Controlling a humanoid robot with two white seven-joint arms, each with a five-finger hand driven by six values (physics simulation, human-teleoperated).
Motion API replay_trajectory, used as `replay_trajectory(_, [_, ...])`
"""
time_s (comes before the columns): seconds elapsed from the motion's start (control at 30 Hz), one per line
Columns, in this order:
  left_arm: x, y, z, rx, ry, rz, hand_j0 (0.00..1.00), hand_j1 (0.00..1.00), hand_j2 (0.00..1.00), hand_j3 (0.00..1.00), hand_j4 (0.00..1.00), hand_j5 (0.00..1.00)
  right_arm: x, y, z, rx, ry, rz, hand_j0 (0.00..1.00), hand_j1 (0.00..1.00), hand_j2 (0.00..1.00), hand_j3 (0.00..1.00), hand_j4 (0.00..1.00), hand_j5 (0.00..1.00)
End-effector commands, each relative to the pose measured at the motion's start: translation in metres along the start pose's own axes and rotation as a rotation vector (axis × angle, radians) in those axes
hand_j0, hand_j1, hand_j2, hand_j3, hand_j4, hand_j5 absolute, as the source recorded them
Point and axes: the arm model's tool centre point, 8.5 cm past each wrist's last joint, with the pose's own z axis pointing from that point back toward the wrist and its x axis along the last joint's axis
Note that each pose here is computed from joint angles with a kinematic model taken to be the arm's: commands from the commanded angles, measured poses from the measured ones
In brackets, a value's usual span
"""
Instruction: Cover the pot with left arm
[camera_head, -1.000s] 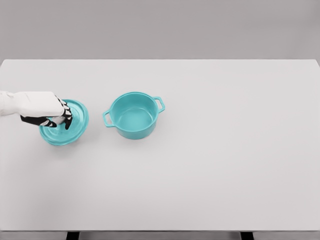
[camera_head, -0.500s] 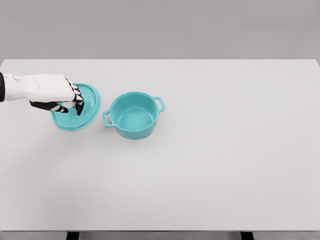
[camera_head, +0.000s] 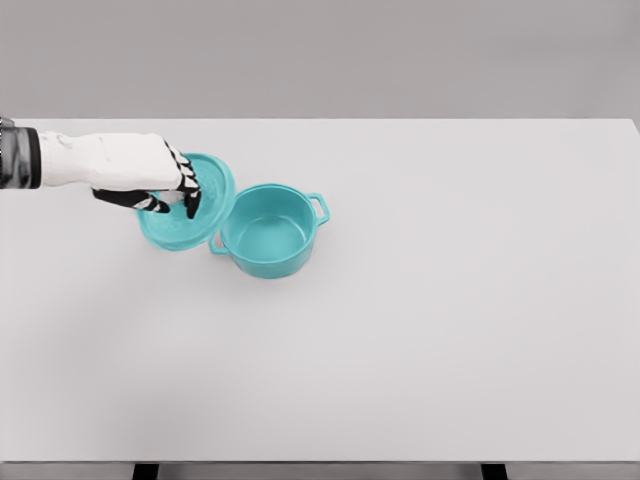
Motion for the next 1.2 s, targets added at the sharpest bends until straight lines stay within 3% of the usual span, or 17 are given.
replay_trajectory(0.0, [0.002, 0.003, -0.004, 0.01, -0.011, 0.001, 0.46, 0.46, 0.46, 0.46, 0.46, 0.46, 0.0, 0.0, 0.0, 0.0, 0.0, 0.0, 1.0, 1.0, 1.0, 1.0, 1.0, 1.0])
replay_trajectory(0.2, [0.009, 0.022, -0.021, 0.041, -0.051, -0.03, 0.46, 0.46, 0.46, 0.46, 0.46, 0.46, 0.0, 0.0, 0.0, 0.0, 0.0, 0.0, 1.0, 1.0, 1.0, 1.0, 1.0, 1.0])
replay_trajectory(1.17, [0.039, 0.043, -0.076, 0.017, -0.179, -0.078, 0.47, 0.47, 0.47, 0.47, 0.47, 0.47, 0.0, 0.0, 0.0, 0.0, 0.0, 0.0, 1.0, 1.0, 1.0, 1.0, 1.0, 1.0])
